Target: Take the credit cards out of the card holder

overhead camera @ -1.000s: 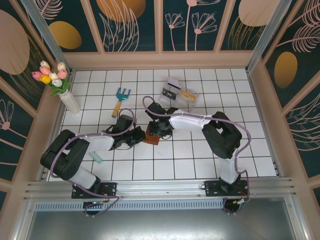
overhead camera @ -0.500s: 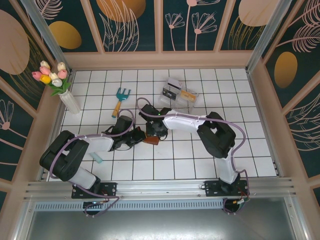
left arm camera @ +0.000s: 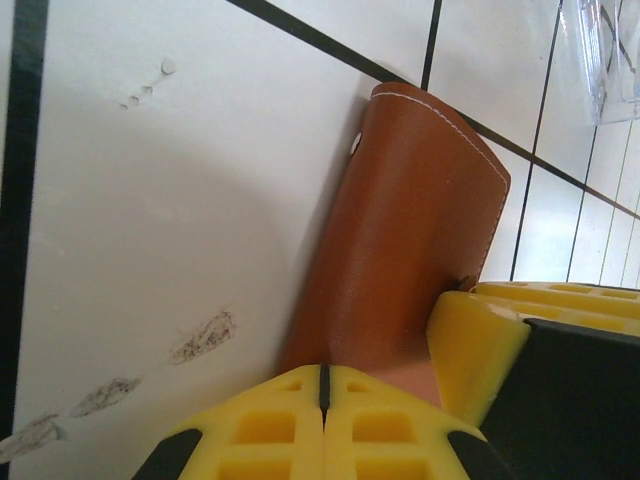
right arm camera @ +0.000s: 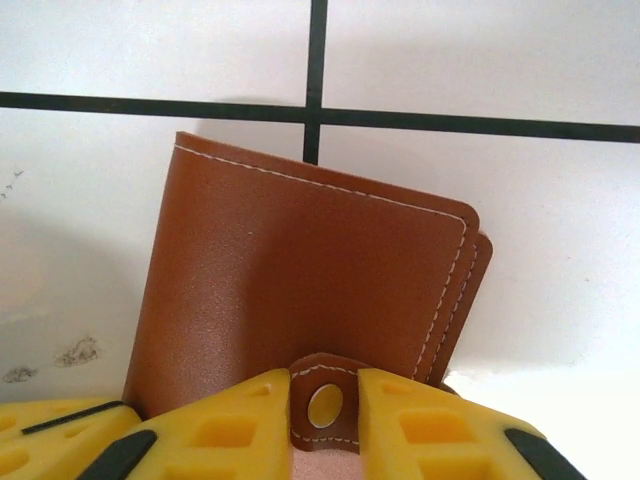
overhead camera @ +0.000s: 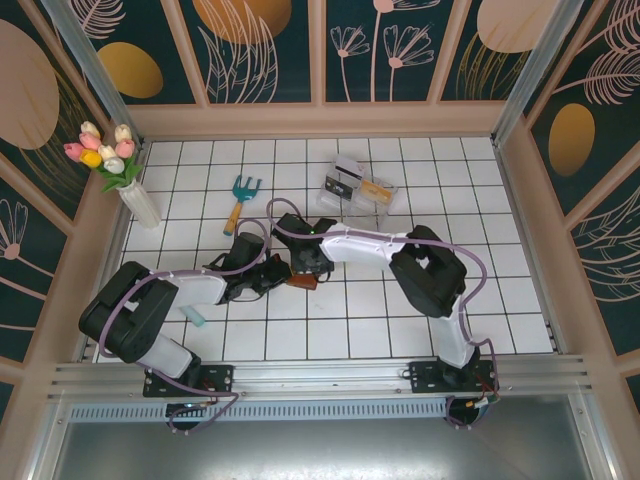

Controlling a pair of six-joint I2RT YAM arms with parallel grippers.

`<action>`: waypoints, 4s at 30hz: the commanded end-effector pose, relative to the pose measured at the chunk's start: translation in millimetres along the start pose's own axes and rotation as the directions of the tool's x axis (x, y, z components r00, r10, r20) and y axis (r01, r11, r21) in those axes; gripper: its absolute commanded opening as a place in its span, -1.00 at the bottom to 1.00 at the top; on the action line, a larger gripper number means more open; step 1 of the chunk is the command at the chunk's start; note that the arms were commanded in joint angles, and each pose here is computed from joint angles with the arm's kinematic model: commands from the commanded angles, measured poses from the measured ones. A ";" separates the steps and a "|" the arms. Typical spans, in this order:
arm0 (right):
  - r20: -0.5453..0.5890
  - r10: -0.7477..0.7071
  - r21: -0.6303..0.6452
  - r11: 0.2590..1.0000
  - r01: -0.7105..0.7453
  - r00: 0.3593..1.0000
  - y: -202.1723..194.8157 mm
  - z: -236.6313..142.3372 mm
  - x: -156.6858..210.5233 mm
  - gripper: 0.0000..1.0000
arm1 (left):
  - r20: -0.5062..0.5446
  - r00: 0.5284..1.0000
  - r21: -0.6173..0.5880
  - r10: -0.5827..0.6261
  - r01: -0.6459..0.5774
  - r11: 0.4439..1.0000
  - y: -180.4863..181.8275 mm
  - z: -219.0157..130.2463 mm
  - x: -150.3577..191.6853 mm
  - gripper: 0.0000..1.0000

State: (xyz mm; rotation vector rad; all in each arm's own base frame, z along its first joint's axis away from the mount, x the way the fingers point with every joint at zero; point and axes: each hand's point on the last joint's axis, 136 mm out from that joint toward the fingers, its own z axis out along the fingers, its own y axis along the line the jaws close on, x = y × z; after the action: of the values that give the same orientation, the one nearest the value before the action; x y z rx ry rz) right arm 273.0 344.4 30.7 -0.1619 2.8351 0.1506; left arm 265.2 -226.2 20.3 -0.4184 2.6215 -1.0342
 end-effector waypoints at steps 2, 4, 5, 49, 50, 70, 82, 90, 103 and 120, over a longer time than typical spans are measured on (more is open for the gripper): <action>-0.033 0.042 0.106 0.994 -0.038 0.999 -41.0 22.7 9.5 -0.67 | -0.078 0.992 -0.281 -0.096 0.070 0.957 80.3 -4.7 36.1 -1.00; -0.028 0.064 0.081 0.995 -0.062 0.998 -42.0 21.0 7.4 -0.68 | -0.080 0.993 -0.283 -0.092 0.066 0.957 80.8 -4.8 36.3 -1.00; -0.026 0.071 0.066 0.995 -0.069 0.997 -41.3 19.6 6.1 -0.68 | -0.082 0.992 -0.284 -0.092 0.066 0.956 80.8 -4.9 36.6 -1.00; -0.131 0.302 -0.283 0.902 -0.327 0.944 -41.3 -24.6 18.2 -0.40 | 0.081 0.997 -0.182 0.004 0.011 0.983 -3.8 -32.6 -28.7 0.63; -0.134 0.301 -0.283 0.902 -0.327 0.944 -41.3 -24.3 19.2 -0.40 | 0.081 0.997 -0.187 0.002 0.013 0.982 -2.2 -32.4 -28.6 0.66; -0.015 0.190 -0.302 0.935 -0.186 0.982 -38.0 -48.9 -7.9 -0.86 | 0.082 0.981 -0.260 0.176 -0.150 0.954 -18.2 -42.5 -50.3 0.97; 0.117 0.040 -0.398 0.917 0.010 0.992 -23.8 -97.5 -48.7 -0.86 | 0.098 0.973 -0.156 0.211 -0.194 0.968 -48.5 -32.7 -61.7 0.87; 0.109 0.056 -0.380 0.925 -0.011 0.992 -27.4 -85.6 -50.4 -0.86 | 0.122 0.976 -0.162 0.183 -0.162 0.973 -44.0 -31.6 -63.4 0.76; 0.070 0.164 -0.229 0.963 -0.144 0.984 -93.7 -65.5 -30.2 -0.86 | 0.090 0.976 -0.136 0.200 -0.187 0.973 -49.8 -15.5 -65.3 0.29; 0.087 0.163 -0.242 0.960 -0.138 0.983 -95.2 -63.7 -41.3 -0.86 | -0.001 0.955 0.002 0.296 -0.296 0.955 -82.0 1.0 -59.7 0.03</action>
State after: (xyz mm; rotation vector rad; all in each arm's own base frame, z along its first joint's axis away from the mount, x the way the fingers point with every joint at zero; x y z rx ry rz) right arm 298.4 244.7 83.0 0.0156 2.7493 0.5033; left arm 326.6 -260.5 84.5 -0.1080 2.5845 -0.9736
